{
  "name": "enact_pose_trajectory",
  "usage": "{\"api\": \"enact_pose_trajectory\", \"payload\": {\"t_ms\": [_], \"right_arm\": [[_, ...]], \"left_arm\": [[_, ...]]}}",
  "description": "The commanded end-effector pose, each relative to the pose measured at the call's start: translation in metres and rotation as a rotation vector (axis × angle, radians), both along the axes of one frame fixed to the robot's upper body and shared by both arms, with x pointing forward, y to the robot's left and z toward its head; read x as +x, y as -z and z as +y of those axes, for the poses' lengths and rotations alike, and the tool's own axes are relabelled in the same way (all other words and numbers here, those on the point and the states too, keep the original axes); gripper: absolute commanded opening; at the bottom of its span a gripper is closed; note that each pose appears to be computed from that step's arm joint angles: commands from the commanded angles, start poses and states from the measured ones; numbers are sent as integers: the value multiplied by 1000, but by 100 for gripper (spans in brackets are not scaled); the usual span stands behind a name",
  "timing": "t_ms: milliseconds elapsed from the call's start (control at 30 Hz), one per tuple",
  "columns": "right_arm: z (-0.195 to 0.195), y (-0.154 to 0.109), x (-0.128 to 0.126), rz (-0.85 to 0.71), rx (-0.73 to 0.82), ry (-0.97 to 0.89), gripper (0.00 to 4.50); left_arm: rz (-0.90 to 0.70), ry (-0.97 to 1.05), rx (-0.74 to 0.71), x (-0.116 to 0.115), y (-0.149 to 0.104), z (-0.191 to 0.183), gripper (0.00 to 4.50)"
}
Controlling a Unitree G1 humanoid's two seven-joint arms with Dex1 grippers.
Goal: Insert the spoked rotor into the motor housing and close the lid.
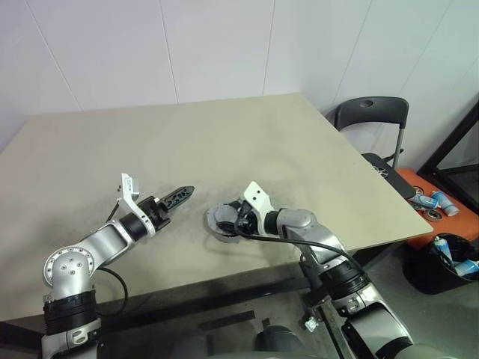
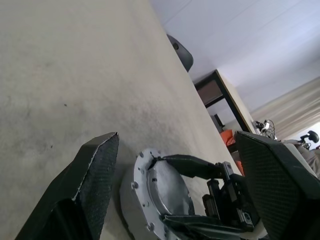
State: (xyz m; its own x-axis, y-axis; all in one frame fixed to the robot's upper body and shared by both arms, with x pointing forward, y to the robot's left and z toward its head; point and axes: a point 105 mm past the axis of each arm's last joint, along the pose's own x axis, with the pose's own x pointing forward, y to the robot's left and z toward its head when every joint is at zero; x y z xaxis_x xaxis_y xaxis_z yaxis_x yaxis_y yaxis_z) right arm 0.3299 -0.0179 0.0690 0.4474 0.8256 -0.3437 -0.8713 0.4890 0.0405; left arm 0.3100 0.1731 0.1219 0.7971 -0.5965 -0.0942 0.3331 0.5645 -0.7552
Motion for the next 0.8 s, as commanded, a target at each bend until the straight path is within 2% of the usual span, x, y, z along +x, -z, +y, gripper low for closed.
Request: {"api": "enact_pose_trajectory", "payload": {"t_ms": [33,167,400,600,800], "right_arm": [[-1,-33,5,-6,100,0,316],[-6,-53,1,86,216,-36,316],[-16,-50,4,33,128,-31,316],[-11,-25,-3,-27,-3,-60,316],[-12,2,-6,20,-43,-48,316]], "left_arm": [[-49,10,-11,4,-11,-3,391],[-52,10,-14,5,-12,-3,391],[-50,9,-16,6,-10,-3,391],[-47,7,-13,4,-9,-3,391],[-47,4,-11,3,-9,-2,391]]}}
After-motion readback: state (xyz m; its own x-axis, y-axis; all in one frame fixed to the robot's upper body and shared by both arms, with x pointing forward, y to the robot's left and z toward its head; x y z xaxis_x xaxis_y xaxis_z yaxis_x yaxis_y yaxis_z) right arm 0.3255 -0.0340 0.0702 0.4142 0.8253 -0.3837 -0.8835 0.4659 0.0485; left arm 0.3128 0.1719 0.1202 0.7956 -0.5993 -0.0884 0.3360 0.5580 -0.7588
